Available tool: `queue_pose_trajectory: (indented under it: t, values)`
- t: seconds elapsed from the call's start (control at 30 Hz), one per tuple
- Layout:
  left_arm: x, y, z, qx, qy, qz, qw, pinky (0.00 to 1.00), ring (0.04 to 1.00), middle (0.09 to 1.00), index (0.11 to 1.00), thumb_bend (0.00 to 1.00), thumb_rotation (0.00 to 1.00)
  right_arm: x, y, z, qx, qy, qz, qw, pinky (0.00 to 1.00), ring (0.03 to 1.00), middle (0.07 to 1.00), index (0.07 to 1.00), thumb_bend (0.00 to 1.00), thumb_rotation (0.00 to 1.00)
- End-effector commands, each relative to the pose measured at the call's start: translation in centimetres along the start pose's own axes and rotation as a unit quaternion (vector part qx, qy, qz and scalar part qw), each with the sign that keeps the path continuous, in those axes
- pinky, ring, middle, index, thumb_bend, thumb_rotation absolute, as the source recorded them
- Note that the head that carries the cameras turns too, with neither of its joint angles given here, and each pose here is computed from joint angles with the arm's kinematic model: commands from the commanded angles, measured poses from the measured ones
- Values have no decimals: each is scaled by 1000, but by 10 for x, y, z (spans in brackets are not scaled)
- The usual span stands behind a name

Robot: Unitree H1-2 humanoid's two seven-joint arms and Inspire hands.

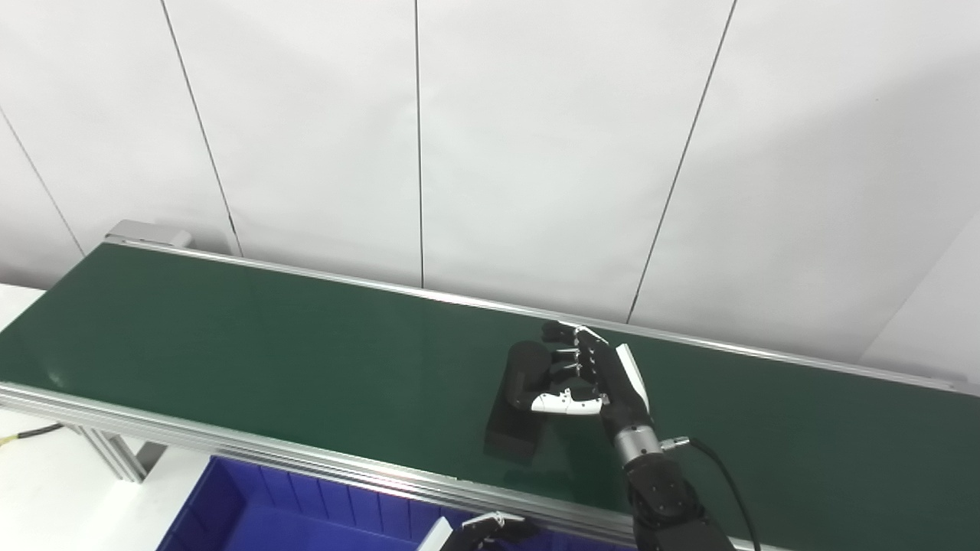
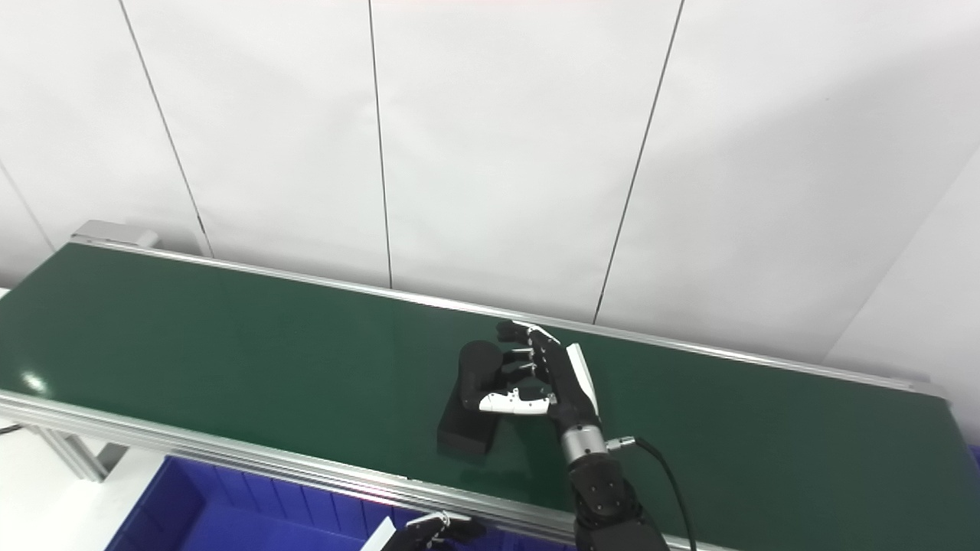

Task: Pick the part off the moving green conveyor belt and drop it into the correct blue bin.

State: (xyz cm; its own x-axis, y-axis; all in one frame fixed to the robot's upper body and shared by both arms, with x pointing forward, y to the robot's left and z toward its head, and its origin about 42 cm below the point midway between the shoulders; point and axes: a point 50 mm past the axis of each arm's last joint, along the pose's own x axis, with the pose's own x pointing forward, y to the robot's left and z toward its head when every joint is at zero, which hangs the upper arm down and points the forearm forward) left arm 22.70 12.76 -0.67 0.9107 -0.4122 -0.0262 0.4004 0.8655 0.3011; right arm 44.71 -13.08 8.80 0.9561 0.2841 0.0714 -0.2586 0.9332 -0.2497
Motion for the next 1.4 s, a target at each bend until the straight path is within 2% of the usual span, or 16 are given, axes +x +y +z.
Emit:
queue_pose_trajectory:
  t: [0.0,0.03,0.13,0.17,0.2,0.23,0.27,0.33,0.4,0.43,0.57,0.73,0.93,1.17,1.37]
  values:
    - [3,2,10,-5,-33,3,999,682,746,753,716,1000,0,21,-4,30,-6,-50,-3,999,507,646,753,732,971,108]
    - [3,2,11,-5,-34,2,999,682,746,754,717,1000,0,21,-3,30,-8,-51,-5,999,507,645,751,729,968,106]
    - [2,2,11,-6,-35,2,999,681,746,754,718,1000,0,20,-2,30,-10,-51,-17,998,476,588,658,658,917,30]
    - [2,2,11,-6,-35,2,999,681,747,755,718,1000,0,19,-2,30,-9,-51,-22,998,437,523,559,605,739,9]
    - [2,3,11,-6,-34,2,999,681,747,755,718,1000,0,19,-2,30,-9,-51,-27,998,431,514,544,598,705,7]
    - [2,3,11,-6,-34,2,999,682,749,756,719,1000,0,19,-2,29,-13,-51,-28,998,394,477,515,557,614,3]
    - [2,3,11,-5,-34,2,999,682,749,757,719,1000,0,18,-2,29,-18,-52,-28,998,375,464,498,528,569,1]
    - [2,3,11,-4,-35,2,999,681,748,757,719,1000,1,17,-2,29,-27,-53,-23,998,335,449,490,497,531,0]
    - [2,3,11,-3,-35,2,999,682,750,758,719,1000,2,17,-3,29,-31,-55,-19,998,314,441,491,490,523,0]
    - [2,4,11,-3,-35,2,999,684,749,757,720,1000,6,17,-3,29,-33,-56,-17,998,364,450,484,487,522,0]
    - [2,4,10,-3,-34,3,999,686,748,756,720,1000,6,17,-4,31,-37,-60,-11,997,400,463,480,481,522,0]
    - [2,5,10,-3,-33,6,999,679,742,750,716,1000,0,16,-6,33,-38,-66,-10,997,363,458,484,482,522,0]
    - [3,4,11,-4,-34,6,999,676,742,752,717,1000,0,15,-10,36,-38,-77,-12,996,382,455,478,487,522,0]
    - [3,3,13,-3,-38,9,999,672,735,748,718,999,0,1,-20,61,-26,-139,-12,990,353,432,476,504,521,0]
    - [5,1,14,-11,-38,9,999,702,750,756,725,985,0,-34,-42,90,-29,-191,-12,981,357,433,476,502,521,0]
